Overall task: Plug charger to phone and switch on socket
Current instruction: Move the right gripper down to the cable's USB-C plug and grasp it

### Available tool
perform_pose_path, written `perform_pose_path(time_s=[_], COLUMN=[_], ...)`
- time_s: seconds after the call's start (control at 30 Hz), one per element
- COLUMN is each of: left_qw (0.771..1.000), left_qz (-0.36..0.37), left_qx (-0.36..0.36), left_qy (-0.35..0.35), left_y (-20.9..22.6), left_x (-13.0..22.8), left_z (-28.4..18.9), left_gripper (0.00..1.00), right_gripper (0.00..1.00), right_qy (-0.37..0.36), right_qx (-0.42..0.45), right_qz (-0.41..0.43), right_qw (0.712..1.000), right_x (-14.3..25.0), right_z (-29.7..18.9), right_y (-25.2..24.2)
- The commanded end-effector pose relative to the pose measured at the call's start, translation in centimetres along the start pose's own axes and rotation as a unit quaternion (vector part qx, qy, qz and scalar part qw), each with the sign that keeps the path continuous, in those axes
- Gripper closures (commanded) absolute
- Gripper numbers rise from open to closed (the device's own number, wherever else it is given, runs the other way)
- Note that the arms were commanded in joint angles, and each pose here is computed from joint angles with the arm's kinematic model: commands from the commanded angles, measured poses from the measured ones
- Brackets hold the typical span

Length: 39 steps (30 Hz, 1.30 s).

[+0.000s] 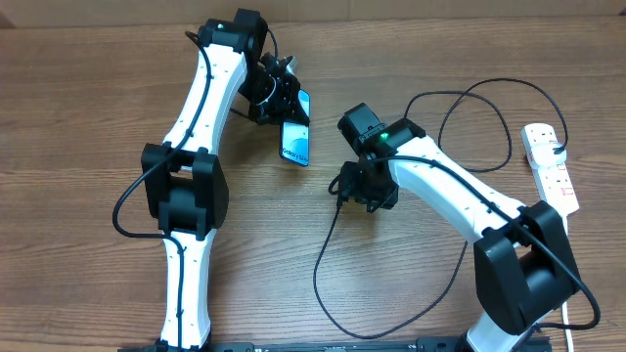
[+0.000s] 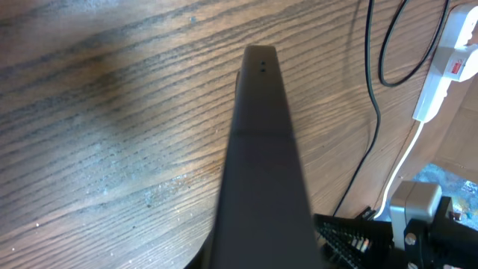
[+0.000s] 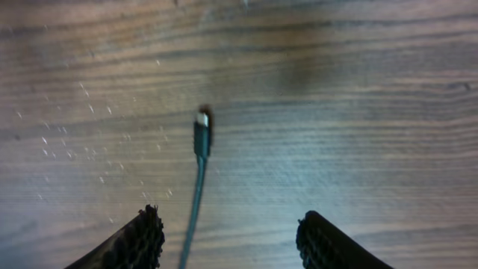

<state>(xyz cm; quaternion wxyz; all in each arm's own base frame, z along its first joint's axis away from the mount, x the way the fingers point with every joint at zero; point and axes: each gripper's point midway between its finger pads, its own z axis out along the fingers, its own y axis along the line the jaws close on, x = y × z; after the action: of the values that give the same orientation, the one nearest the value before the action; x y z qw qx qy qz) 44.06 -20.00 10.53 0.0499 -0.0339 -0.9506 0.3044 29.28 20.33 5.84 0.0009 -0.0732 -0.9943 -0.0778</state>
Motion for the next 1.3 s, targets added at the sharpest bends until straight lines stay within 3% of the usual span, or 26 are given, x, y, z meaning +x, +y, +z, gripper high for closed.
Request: perform_pose_path(time_s=[0.0,0.27,0.9,1.27], left_qw=[0.999,0.999,1.0,1.0], left_qz=[0.028,0.028,0.026,0.025], left_qx=[0.012,0.012,0.012,0.012], left_qy=[-0.015,-0.015,-0.012,-0.012], left_y=[-1.8,-1.8,-1.8,-1.7], left_x=[0.1,0.1,0.2,0.3], left_z=[-1.4,-1.4,-1.4,-1.4], left_gripper=[0.96,0.96,0.96,0.96], right_gripper=[0.45,0.52,0.76,0.79], right_qy=[-0.004,-0.044,-0.089,-0.095], right_qx=[0.009,0.044,-0.008,-0.015], right_qz=[0.027,0.034,0.044,0.05], right_qw=[1.0,0.998,0.995,0.994], right_x=[0.6,1.0,-0.1,-0.3], right_z=[0.8,2.1,5.2,6.3], right_y=[0.2,0.1,1.1,1.1])
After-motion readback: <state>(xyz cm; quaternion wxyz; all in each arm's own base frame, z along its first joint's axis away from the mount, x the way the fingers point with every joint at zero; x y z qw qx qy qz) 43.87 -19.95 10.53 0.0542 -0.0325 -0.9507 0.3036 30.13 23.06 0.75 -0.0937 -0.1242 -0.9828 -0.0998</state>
